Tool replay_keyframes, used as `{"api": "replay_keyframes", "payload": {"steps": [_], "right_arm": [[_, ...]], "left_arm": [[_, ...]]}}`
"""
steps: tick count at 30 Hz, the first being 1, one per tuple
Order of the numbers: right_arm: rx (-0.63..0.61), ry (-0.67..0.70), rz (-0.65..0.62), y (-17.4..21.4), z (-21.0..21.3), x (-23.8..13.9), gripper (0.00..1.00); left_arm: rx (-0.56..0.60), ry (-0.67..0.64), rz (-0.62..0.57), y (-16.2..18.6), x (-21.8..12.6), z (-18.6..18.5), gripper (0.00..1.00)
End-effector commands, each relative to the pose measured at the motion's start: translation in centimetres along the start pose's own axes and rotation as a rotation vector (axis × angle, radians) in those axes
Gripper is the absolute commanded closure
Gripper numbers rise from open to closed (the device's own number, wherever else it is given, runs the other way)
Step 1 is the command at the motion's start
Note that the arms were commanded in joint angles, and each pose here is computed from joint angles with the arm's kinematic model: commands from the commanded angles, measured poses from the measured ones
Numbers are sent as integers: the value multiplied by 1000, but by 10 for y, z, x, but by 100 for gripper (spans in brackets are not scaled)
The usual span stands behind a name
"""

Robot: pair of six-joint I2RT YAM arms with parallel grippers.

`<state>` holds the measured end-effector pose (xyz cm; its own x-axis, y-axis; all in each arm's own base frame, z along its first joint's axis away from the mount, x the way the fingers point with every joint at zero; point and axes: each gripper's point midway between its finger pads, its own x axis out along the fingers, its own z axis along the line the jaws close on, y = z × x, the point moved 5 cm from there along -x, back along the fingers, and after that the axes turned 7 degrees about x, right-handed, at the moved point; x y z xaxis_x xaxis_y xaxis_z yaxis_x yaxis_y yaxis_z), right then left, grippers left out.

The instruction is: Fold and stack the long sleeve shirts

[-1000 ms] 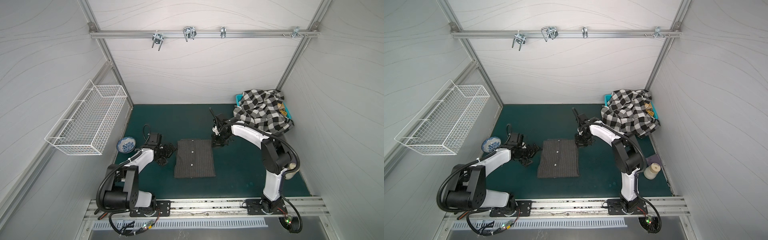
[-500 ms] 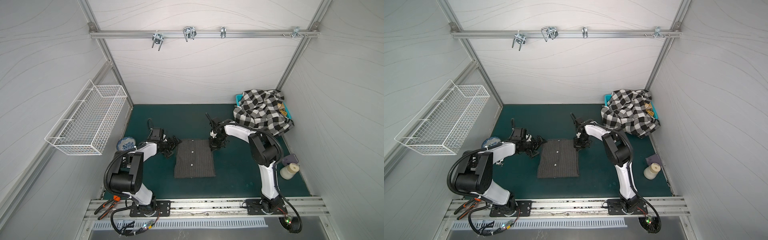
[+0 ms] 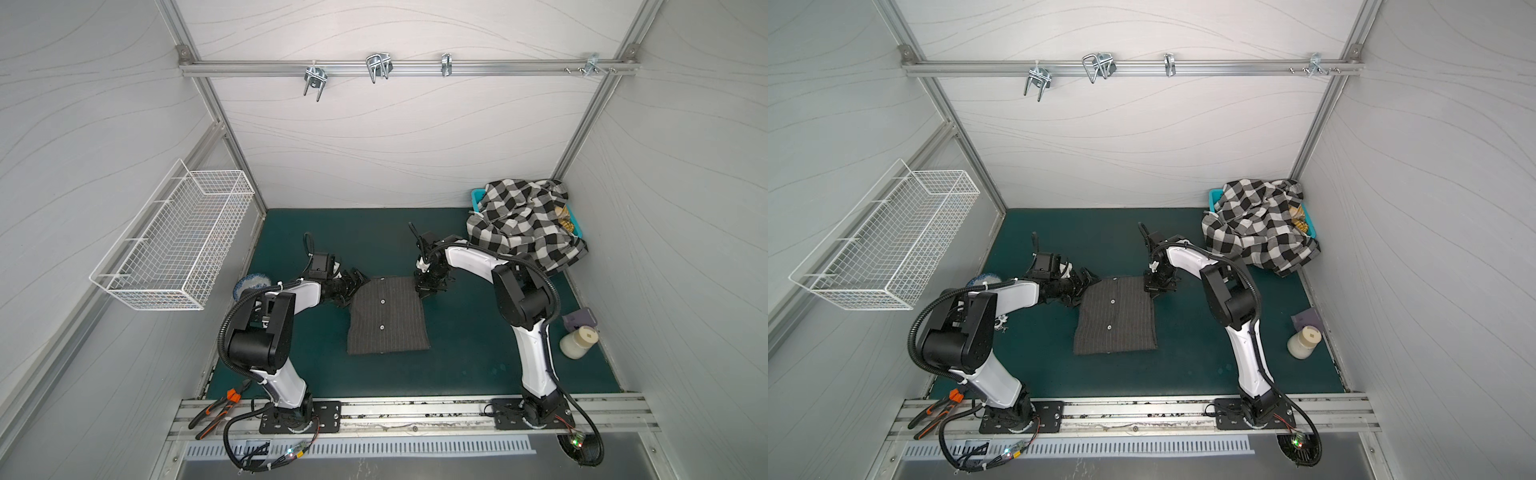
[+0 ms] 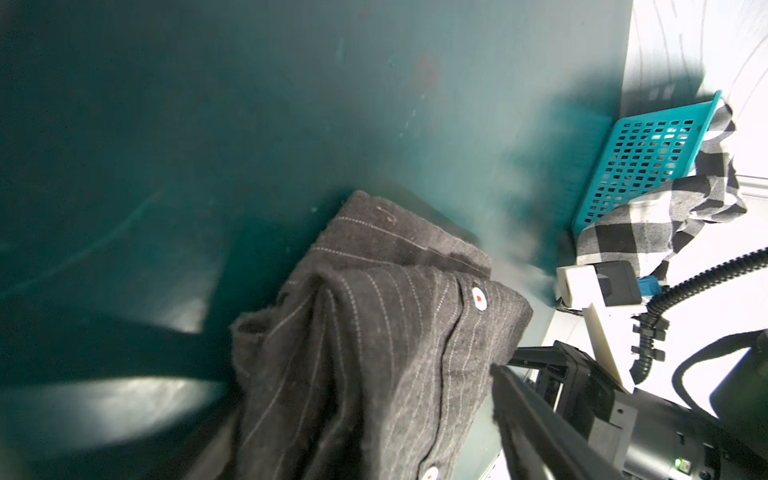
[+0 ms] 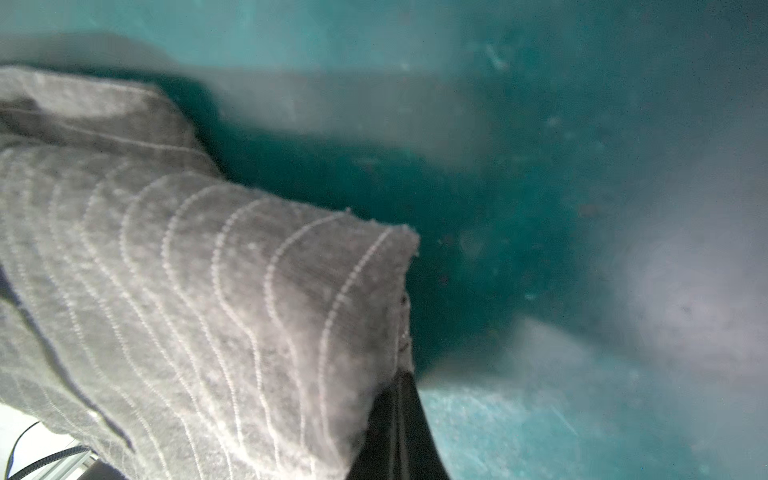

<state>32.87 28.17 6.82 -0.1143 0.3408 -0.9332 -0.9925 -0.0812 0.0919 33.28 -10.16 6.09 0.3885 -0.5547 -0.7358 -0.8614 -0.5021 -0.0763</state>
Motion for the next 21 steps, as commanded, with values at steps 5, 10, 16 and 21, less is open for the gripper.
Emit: {"api": "replay_keyframes", "payload": {"steps": [5,10,16,21], "right_arm": [[4,47,47,3,-10,20,96],[5,39,37,4,-8,15,96],[3,22,25,7,-2,9,96],[2,8,10,10,4,0,96]], "left_arm": [[-118,-214,180,61,22,63,37],[-109,-160,168,57,20,52,51],[-88,-65,176,55,20,26,66],[-64,-62,180,53,21,18,84]]}}
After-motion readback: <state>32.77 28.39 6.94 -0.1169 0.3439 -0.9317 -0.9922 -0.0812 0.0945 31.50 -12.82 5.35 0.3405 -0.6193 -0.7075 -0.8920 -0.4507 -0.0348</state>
